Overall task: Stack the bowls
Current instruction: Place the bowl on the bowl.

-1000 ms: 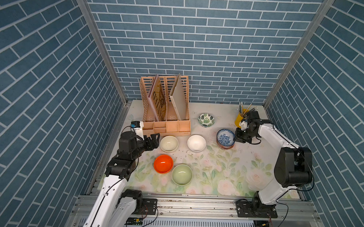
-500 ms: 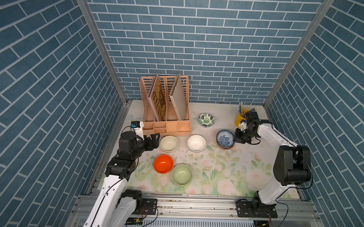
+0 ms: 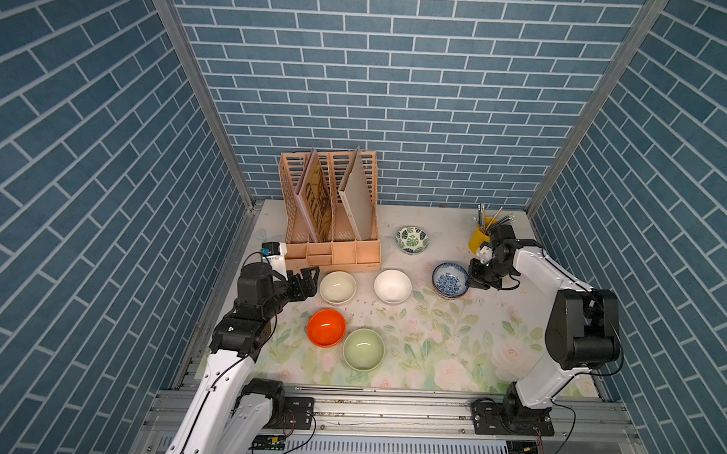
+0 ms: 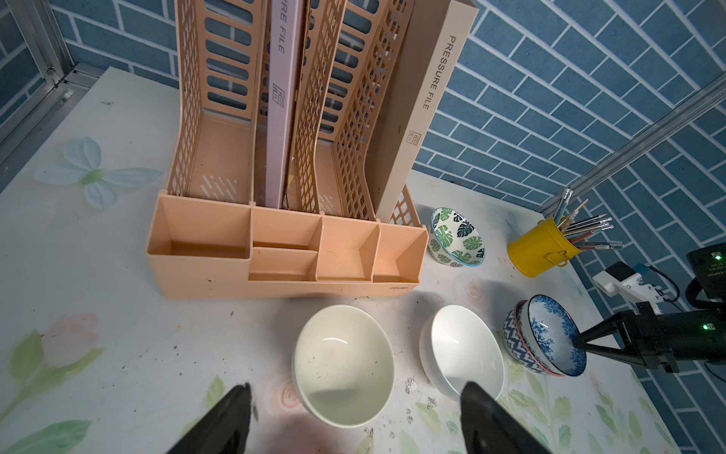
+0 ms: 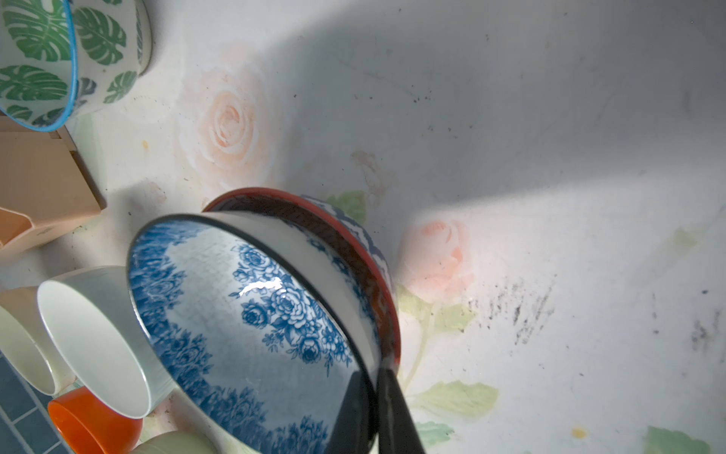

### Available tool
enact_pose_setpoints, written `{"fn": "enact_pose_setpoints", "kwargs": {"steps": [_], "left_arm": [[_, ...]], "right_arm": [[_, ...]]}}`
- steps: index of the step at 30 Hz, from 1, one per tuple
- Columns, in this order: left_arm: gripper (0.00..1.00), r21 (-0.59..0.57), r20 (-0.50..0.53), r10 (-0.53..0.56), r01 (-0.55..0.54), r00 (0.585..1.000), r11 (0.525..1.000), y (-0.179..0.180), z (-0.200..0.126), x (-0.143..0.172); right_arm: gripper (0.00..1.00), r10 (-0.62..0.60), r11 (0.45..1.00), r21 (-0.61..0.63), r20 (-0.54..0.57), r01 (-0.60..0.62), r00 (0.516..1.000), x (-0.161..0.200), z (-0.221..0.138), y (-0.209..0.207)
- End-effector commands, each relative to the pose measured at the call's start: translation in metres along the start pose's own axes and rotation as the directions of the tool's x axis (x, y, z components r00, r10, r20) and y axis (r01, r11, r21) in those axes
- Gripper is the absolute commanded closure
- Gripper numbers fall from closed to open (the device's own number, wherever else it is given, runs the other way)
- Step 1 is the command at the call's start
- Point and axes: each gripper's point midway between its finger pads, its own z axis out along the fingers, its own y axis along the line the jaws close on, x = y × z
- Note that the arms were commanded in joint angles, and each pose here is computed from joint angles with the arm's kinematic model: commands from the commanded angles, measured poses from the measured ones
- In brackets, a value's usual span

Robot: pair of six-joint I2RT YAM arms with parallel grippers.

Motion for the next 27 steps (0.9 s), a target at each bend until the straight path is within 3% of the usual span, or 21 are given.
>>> {"fn": "enact_pose_setpoints", "kwargs": {"steps": [1, 17, 27], "left_arm": [[0.13, -0.002, -0.012, 0.012, -0.012, 1.0, 1.0, 0.0012, 0.0002, 0.0058], [0.13, -0.004, -0.015, 0.011, -0.011, 1.0, 1.0, 0.0017, 0.0008, 0.0065], [0.13, -0.002, -0.015, 0.011, -0.011, 1.0, 1.0, 0.0014, 0.0008, 0.0063]], "right_arm": [[1.0, -0.001, 1.0, -0.006, -0.032, 0.0, 0.999, 0.007, -0.0005, -0.0003], [0.99, 0.004, 1.0, -0.001, -0.049, -0.004, 0.999, 0.0085, 0.0028, -0.0027], [0.8, 0.0, 1.0, -0.014, -0.046, -0.001, 0.999, 0.0074, 0.0043, -0.001]]}}
